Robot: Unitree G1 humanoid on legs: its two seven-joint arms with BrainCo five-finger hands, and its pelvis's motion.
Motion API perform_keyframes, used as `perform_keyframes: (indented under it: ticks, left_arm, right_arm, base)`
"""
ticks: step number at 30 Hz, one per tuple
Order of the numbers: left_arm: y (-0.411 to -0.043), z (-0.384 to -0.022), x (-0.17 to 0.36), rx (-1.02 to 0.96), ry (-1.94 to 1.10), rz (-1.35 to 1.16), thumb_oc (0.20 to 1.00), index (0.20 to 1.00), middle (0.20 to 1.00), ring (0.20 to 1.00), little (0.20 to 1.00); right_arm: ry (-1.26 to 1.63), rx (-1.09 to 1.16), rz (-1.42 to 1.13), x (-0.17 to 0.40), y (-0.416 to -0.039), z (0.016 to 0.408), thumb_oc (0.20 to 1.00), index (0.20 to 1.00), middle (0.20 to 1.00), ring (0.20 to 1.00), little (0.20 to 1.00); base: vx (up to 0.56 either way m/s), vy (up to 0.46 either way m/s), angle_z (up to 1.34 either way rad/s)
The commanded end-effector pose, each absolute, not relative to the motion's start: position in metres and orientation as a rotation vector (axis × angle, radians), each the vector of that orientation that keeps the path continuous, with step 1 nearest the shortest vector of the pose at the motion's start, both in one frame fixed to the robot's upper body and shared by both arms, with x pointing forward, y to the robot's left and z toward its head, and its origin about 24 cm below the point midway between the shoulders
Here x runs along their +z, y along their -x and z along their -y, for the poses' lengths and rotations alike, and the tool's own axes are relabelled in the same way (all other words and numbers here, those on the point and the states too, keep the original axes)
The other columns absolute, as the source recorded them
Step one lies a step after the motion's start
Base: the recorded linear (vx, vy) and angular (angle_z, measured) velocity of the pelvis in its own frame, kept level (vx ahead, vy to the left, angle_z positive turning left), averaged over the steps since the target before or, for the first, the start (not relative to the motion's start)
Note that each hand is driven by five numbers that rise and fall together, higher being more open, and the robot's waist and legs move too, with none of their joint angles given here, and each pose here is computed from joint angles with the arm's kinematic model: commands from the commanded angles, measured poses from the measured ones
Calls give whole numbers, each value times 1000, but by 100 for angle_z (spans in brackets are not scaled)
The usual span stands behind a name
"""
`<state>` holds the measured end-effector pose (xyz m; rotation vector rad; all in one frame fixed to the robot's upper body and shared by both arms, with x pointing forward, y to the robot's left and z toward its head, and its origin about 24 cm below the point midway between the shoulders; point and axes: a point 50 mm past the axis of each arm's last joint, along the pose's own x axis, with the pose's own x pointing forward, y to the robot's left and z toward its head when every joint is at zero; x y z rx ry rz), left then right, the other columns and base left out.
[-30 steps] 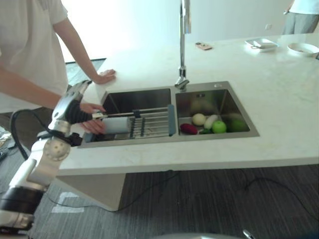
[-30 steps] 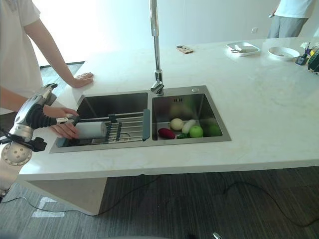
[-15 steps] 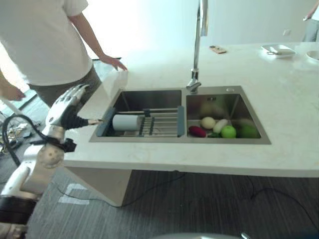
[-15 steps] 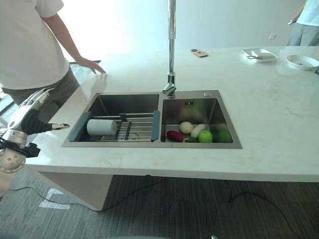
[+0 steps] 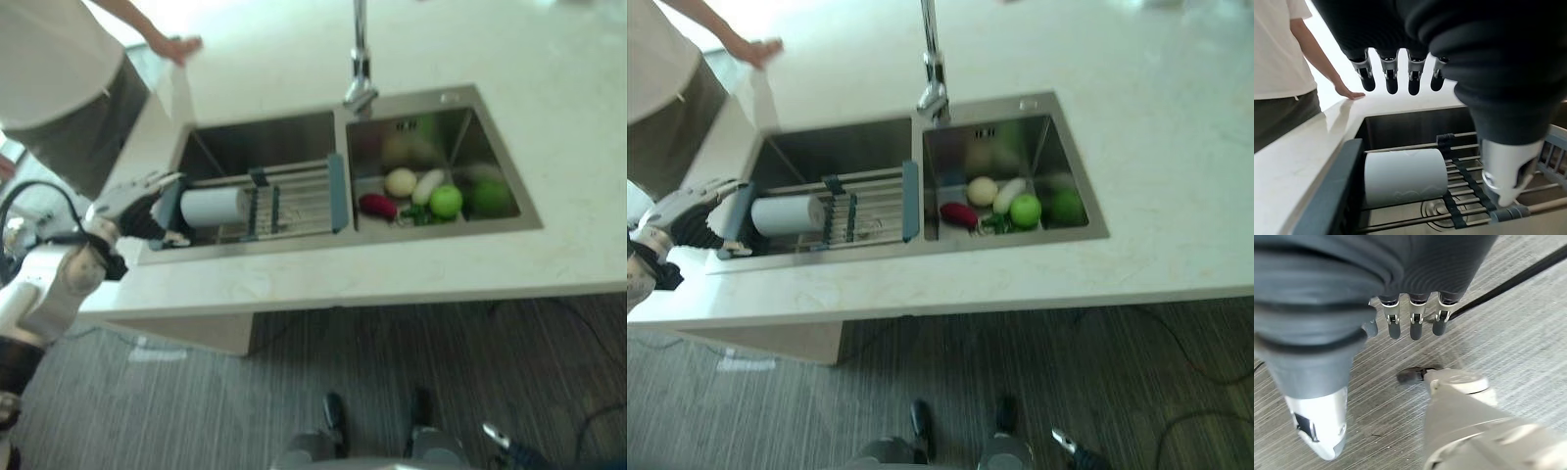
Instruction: Place the dishes in the dishwasher.
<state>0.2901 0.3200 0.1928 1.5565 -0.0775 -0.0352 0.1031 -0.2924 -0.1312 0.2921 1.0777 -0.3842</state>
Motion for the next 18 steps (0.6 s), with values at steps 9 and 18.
perform_keyframes:
  ticks: [9, 18]
  left_arm:
    - [-302, -350, 261, 236, -1587, 118, 1000, 1000, 1000, 1000, 1000]
    - [-297, -367, 288, 497, -1501, 223, 1000, 1000, 1000, 1000, 1000]
  right_arm:
    - [-291, -310, -961, -118, -142, 294, 1000, 1000, 1000, 1000, 1000]
    - [-279, -260, -948, -120, -145, 287, 1000, 1000, 1000, 1000, 1000]
  base:
    - [-71, 31, -1]
    - [-20, 3, -1]
